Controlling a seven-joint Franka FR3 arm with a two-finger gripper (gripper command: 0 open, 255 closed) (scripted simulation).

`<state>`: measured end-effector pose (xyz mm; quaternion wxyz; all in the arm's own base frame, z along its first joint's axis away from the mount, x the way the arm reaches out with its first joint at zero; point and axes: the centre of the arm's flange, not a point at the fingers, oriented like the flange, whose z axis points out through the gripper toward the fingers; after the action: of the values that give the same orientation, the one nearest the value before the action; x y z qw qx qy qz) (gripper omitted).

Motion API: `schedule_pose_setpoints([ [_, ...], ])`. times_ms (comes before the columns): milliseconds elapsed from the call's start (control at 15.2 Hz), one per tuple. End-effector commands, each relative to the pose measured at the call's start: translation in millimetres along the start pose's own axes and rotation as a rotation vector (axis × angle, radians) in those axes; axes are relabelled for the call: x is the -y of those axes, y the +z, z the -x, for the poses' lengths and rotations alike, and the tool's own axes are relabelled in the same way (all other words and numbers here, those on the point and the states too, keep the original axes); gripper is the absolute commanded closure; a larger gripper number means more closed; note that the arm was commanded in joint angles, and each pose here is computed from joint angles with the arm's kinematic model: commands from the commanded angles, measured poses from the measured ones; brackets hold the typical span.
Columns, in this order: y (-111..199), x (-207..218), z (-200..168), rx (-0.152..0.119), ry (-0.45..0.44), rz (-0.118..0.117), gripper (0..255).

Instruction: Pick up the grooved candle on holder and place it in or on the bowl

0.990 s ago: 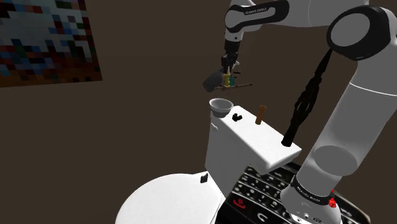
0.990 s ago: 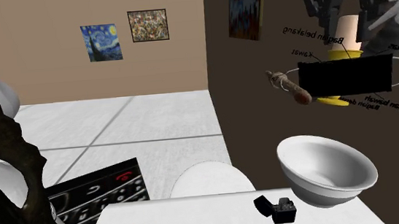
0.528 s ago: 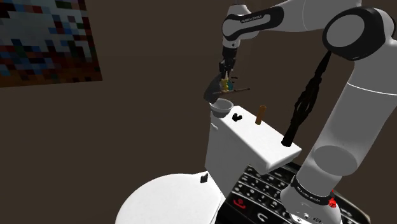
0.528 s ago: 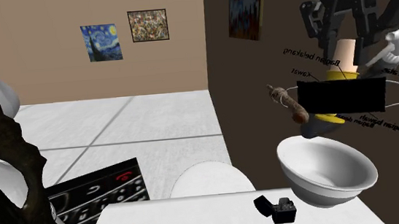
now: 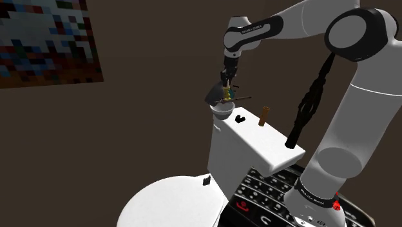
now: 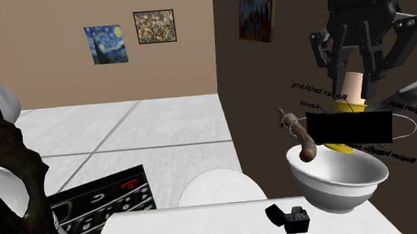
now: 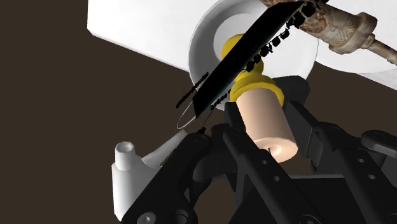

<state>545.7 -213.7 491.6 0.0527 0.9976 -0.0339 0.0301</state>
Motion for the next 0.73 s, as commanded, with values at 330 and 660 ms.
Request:
schedule_pose_setpoints([
  [330,34.9,3.8,2.1,-0.001,0.000,0.000,255],
  [660,34.9,3.8,2.1,-0.001,0.000,0.000,255],
])
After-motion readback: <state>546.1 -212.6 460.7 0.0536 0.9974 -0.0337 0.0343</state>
